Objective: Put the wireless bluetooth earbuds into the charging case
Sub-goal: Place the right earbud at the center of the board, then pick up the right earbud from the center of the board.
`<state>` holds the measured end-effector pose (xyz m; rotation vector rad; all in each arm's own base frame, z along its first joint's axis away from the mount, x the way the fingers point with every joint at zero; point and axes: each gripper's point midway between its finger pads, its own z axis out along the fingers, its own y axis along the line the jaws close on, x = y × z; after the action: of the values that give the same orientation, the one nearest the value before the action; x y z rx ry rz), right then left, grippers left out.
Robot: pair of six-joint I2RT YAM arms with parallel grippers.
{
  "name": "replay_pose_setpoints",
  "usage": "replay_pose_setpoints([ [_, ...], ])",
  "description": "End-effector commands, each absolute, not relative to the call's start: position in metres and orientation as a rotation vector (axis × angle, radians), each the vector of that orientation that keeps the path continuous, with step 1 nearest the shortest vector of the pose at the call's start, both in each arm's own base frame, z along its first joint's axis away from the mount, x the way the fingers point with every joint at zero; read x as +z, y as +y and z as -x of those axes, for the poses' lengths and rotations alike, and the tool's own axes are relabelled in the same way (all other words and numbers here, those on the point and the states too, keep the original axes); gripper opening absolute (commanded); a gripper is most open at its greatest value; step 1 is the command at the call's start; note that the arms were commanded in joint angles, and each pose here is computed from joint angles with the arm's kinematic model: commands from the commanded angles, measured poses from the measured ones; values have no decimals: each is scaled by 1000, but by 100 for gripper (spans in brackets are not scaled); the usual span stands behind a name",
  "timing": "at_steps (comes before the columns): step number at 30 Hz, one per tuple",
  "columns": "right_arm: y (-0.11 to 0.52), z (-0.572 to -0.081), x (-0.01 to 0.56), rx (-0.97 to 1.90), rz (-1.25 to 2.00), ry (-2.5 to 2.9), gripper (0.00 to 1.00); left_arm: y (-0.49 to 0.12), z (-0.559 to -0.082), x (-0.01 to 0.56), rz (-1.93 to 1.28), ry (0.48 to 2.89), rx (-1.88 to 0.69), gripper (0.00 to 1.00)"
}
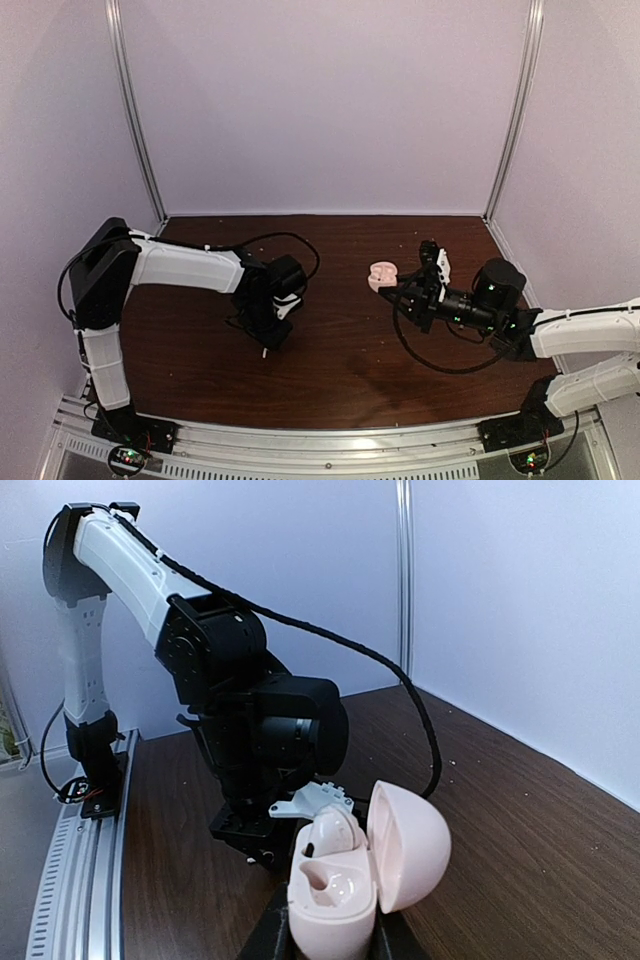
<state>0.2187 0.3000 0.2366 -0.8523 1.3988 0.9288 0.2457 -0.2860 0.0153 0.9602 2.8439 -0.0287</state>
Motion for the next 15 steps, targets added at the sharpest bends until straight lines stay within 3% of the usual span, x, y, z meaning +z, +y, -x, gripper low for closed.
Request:
replay_pose_setpoints([
  [1,295,-222,243,902,828,1386,0,-275,-229,4,-1062,2915,11,28],
  [15,296,-222,243,904,828,1385,0,-267,-224,2,-1126,2937,66,22],
])
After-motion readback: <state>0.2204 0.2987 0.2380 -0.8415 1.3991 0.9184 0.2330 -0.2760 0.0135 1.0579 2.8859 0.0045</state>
